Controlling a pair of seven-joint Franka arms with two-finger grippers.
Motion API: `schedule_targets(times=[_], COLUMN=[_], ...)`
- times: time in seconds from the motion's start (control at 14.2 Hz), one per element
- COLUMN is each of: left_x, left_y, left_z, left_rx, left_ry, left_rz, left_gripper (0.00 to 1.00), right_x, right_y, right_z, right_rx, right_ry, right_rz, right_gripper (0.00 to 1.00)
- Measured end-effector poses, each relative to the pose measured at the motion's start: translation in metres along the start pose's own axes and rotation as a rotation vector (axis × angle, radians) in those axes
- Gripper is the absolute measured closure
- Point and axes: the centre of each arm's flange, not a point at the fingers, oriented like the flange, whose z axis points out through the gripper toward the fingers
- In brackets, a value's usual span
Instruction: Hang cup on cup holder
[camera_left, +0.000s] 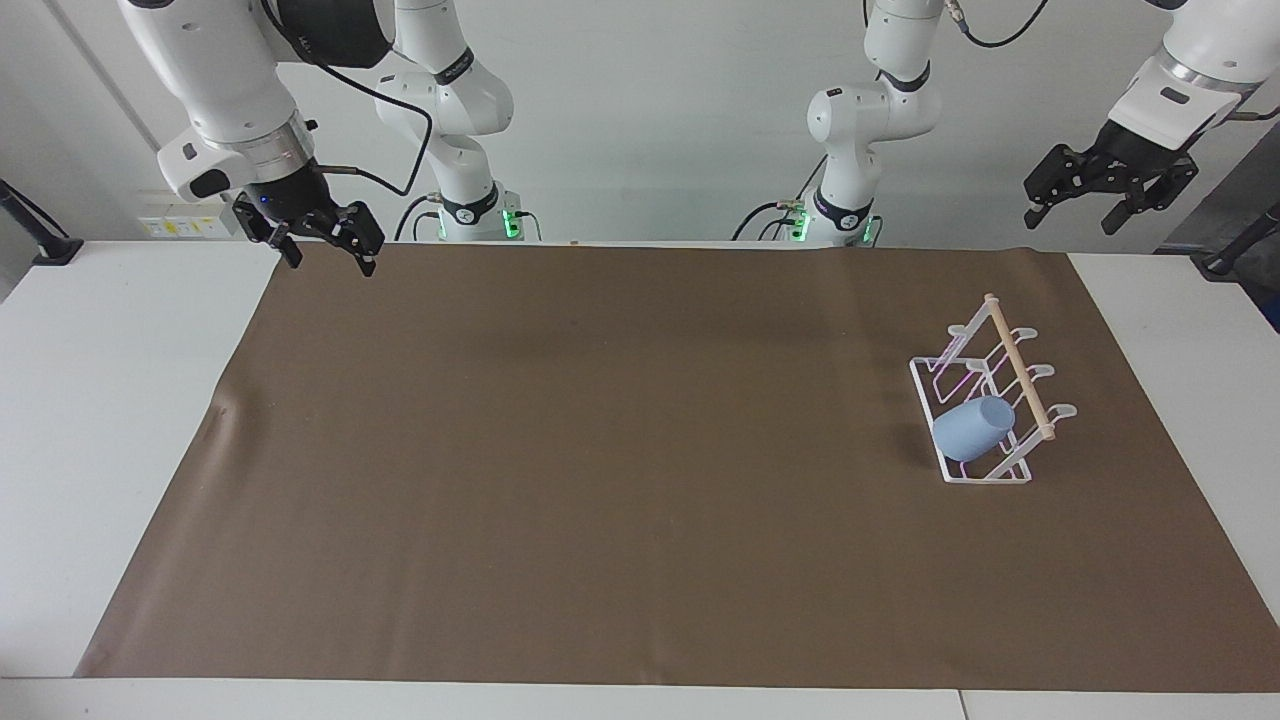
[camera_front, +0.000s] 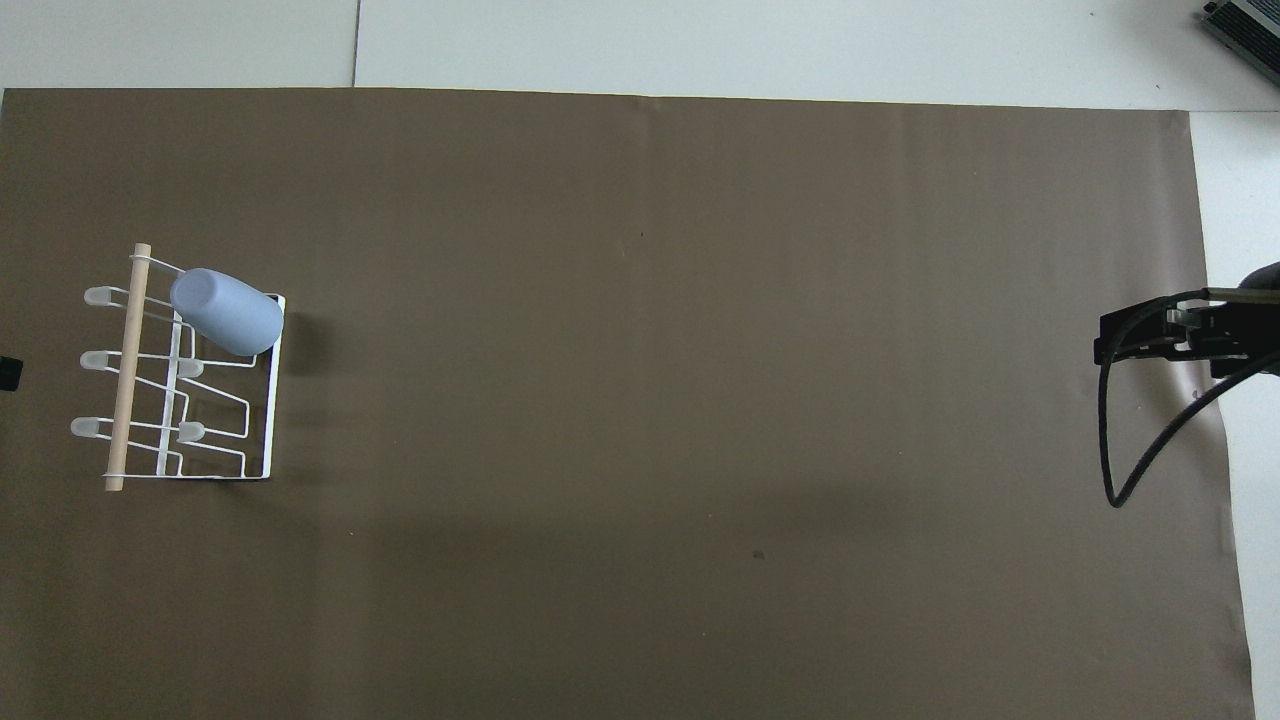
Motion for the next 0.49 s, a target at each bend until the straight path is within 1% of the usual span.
schedule_targets(times=[0.49], left_x=[-0.0037], left_y=[-0.0029], left_z=[0.0103], left_rx=[0.001], left_ry=[0.002], left_rz=[-0.007], left_gripper=[0.00], right_x=[0.0000], right_y=[0.0002], right_z=[0.0003], right_rx=[0.000], right_ry=[-0.001], right_rz=[0.000], right_gripper=[0.00])
